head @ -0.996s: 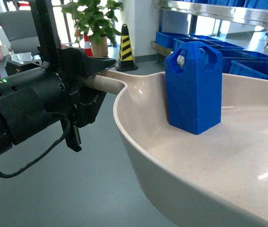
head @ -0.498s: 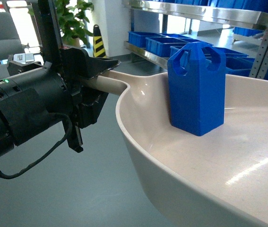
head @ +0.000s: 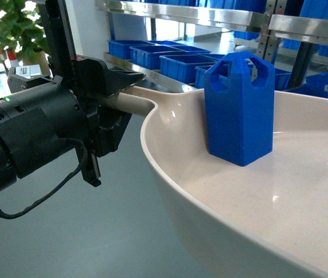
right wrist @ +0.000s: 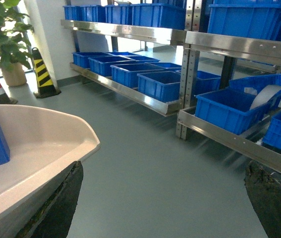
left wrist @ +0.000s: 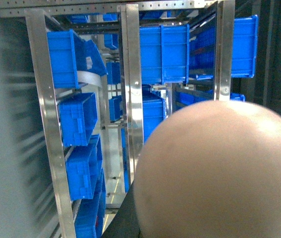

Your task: Place part in tray to right shelf

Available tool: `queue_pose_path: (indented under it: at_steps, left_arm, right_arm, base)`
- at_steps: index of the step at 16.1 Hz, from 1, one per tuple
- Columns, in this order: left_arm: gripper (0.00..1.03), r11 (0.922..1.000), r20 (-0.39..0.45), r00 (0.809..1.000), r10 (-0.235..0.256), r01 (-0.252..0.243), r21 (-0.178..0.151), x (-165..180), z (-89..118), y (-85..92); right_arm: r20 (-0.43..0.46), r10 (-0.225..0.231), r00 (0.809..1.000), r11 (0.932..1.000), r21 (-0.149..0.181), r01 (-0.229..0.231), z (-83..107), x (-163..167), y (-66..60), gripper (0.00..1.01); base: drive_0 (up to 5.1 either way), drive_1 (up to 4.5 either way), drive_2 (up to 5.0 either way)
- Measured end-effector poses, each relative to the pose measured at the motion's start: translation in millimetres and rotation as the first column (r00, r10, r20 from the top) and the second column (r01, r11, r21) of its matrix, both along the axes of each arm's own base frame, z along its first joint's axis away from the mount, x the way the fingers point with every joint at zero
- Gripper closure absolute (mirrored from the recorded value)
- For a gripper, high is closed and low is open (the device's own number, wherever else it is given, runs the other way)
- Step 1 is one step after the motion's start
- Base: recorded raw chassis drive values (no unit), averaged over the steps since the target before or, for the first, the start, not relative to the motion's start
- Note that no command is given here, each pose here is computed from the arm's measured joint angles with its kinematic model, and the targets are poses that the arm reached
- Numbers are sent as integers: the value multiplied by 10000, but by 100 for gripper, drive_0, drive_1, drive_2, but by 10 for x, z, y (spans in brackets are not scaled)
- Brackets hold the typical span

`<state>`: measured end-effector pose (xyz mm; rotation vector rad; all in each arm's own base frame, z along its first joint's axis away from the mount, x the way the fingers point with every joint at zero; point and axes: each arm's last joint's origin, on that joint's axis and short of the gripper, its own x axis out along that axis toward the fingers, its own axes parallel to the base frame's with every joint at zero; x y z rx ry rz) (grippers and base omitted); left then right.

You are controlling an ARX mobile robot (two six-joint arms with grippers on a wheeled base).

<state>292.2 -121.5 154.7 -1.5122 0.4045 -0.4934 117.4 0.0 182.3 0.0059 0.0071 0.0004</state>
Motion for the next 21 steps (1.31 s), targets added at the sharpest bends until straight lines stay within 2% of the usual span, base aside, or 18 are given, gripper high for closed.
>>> queue_pose_path:
  at_steps: [21]
  left_arm:
    - [89,10000,0,10000,4,-4,0,1,0,2]
  right_arm:
    - [0,0,10000,10000,4,0,0,0,0,3]
  base:
    - [-165,-165,-165]
